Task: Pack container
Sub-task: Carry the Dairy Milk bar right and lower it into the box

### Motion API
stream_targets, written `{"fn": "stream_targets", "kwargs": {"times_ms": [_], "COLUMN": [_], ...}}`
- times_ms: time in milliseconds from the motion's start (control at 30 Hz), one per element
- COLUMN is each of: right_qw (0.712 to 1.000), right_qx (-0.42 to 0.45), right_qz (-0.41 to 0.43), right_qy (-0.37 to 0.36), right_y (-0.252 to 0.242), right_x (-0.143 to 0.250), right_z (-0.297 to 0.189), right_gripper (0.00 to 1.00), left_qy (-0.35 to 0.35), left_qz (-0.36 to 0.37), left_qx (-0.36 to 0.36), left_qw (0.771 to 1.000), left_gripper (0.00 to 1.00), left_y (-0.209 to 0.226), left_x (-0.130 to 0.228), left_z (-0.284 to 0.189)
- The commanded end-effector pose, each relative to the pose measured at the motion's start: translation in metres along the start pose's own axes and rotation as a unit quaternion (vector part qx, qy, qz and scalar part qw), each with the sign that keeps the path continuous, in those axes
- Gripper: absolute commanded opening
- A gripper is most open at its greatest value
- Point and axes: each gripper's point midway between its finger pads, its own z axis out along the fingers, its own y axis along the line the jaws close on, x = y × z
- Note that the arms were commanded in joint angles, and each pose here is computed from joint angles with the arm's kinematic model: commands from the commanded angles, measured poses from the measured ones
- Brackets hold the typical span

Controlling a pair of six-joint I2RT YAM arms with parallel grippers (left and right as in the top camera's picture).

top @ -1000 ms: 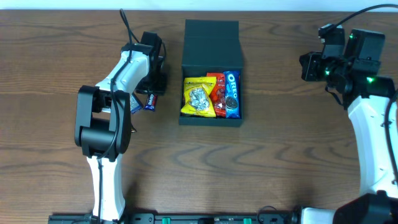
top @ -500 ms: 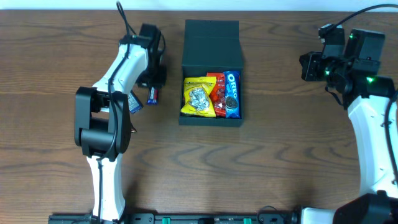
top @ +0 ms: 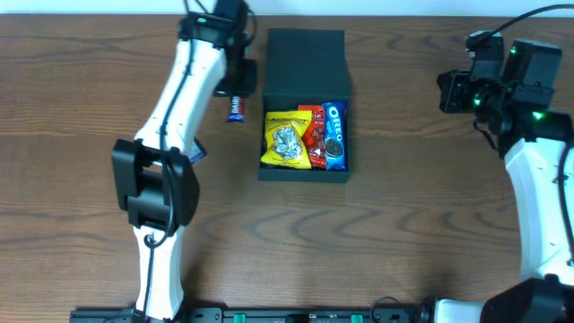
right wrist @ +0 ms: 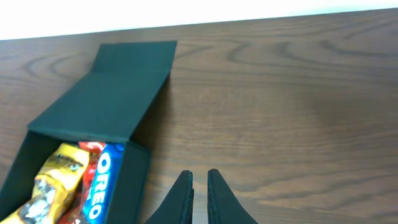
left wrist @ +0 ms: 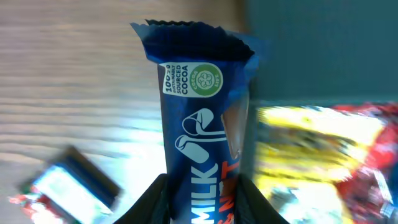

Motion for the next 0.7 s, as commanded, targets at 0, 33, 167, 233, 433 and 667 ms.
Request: {"fn": "stream_targets", "kwargs": {"times_ms": [0,33,167,233,433,667], "right_qw": [1.0,0.999,0.999,0.999,0.998,0.998], "right_qx": [0.013,0.017,0.03,0.035,0.04,0.039], "right_qz": [0.012,0.015,0.026,0.03,0.035,0.036], "right_qy": [-0.021,-0.022,-0.025,-0.027,-0.025,-0.024], "right_y": [-0.013,-0.017,-0.031,-0.036,-0.042,-0.041], "right_x": [-0.01,-0.01,-0.011,-0.011,-0.009,-0.009], "right_z": [-0.013,-0.015,-0.019,-0.021,-0.023,-0.022], "right_gripper": [0.09,0.09,0.09,0.09,0.09,0.09], "left_qy": [0.001,0.0,-0.007,-0.011,-0.025,0.012], "left_qz": [-0.01,-0.003,0.001,0.005,0.022,-0.004], "left_qx": [0.013,0.017,0.029,0.032,0.011,0.011], "left_qw": [1.0,1.0,1.0,0.999,0.999,1.0], "left_gripper": [0.06,0.06,0.07,0.07,0.06,0.06], "left_y": [-0.043,-0.058,-0.102,-0.119,-0.145,-0.157], "left_x": [0.012,0.017,0.03,0.036,0.048,0.065], "left_z": [-0.007,-0.007,-0.008,-0.008,-0.001,0.022]}}
